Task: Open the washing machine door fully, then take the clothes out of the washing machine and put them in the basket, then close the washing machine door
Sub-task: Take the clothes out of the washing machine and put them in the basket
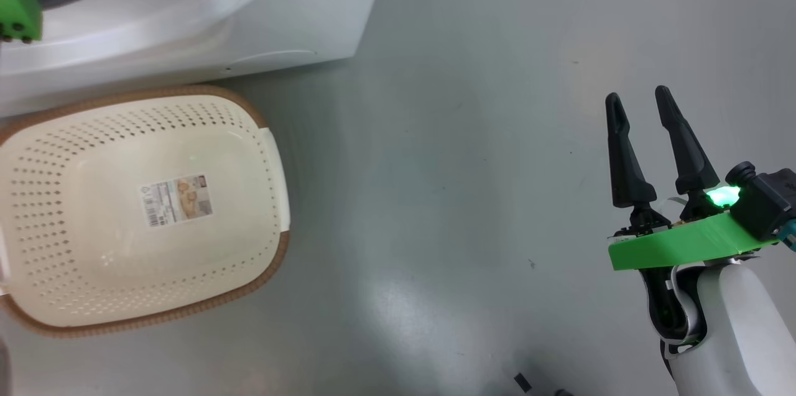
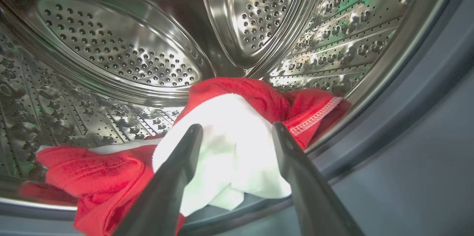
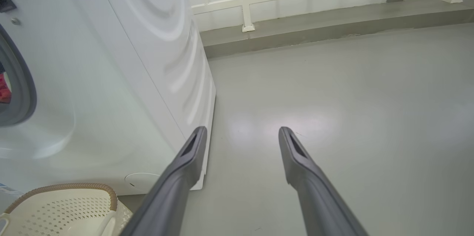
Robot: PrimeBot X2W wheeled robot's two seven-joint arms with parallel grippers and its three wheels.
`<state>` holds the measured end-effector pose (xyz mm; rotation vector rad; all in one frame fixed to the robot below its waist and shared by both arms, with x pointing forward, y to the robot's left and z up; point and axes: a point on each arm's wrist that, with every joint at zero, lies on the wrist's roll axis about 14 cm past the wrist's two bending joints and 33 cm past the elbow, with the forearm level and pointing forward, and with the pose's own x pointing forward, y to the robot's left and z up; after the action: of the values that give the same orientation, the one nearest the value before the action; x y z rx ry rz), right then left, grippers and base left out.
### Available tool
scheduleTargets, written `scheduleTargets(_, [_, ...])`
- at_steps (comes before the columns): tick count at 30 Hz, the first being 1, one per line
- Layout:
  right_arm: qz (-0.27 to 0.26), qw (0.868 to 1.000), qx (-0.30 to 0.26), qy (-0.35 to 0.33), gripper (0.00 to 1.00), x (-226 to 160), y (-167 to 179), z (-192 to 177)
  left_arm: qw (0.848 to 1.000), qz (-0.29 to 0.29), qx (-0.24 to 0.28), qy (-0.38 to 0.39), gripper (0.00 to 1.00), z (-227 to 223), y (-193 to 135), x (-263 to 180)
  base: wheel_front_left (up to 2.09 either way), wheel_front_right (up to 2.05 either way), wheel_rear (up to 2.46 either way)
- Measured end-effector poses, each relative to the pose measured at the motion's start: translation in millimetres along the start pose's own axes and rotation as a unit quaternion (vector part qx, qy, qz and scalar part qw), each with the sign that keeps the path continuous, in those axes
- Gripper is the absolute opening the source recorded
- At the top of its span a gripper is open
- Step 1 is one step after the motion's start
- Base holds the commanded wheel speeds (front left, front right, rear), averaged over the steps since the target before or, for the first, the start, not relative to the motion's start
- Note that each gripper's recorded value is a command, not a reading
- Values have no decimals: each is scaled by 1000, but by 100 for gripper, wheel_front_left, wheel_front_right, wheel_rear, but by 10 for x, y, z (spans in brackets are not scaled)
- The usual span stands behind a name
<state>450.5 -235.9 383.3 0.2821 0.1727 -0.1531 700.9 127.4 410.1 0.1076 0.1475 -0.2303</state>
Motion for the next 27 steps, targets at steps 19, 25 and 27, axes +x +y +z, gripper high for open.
scheduleTargets(19, [-25, 1000, -6, 5, 100, -47, -180, -22, 998, -2, 35, 58, 18, -373, 13, 179, 0, 0, 0])
scheduleTargets(25, [-22, 1000, -5, 2, 100, -40, -164, -3, 998, 0, 38, 54, 0, -328, 26, 177, 0, 0, 0])
scheduleTargets(27, [-21, 1000, -4, 2, 100, -35, -157, -4, 998, 3, 35, 45, 0, -271, 41, 186, 0, 0, 0])
